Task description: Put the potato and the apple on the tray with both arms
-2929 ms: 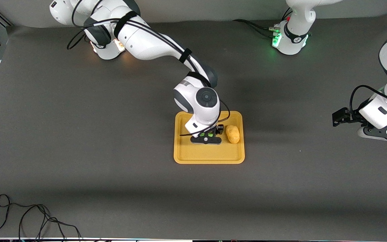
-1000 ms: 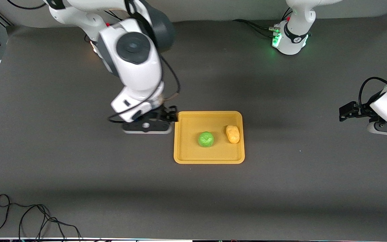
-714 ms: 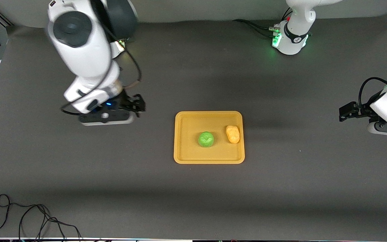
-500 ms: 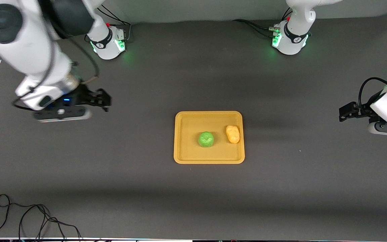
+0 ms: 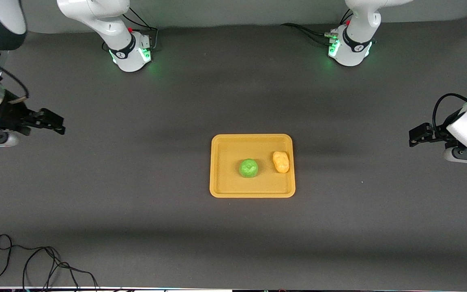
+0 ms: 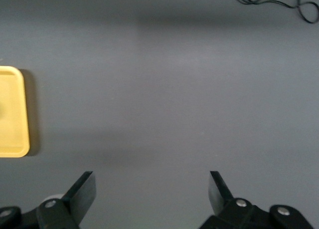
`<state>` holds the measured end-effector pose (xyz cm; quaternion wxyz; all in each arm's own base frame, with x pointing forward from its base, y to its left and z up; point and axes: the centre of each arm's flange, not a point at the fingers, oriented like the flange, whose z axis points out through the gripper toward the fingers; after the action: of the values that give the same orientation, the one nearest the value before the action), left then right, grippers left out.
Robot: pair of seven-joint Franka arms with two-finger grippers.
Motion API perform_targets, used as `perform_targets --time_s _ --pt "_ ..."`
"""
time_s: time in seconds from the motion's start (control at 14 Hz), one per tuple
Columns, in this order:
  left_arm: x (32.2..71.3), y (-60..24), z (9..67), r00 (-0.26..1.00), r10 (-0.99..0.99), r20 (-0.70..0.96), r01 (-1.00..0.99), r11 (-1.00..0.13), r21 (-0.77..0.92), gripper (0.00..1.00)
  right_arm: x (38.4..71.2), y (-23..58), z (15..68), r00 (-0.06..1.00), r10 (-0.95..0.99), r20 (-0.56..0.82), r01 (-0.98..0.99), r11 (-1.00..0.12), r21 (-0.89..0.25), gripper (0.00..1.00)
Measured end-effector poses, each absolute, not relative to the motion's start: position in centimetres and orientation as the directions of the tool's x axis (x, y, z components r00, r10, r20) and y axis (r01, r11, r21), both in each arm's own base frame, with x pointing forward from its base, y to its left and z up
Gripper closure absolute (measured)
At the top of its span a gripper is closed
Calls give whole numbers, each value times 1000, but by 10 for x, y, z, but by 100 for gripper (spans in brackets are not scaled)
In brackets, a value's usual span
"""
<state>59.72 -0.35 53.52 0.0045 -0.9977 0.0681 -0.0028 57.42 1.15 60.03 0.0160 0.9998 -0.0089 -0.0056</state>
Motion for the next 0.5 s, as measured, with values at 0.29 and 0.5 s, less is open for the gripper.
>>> perform_targets --time_s 0.29,0.5 --pt "597 -4 535 991 -136 5 -136 -991 -9 0 571 -21 601 999 -31 -21 -30 -999 33 0" --pt "597 -4 535 991 -136 4 -136 -991 -9 0 571 -22 602 1000 -18 -21 -18 -999 33 0"
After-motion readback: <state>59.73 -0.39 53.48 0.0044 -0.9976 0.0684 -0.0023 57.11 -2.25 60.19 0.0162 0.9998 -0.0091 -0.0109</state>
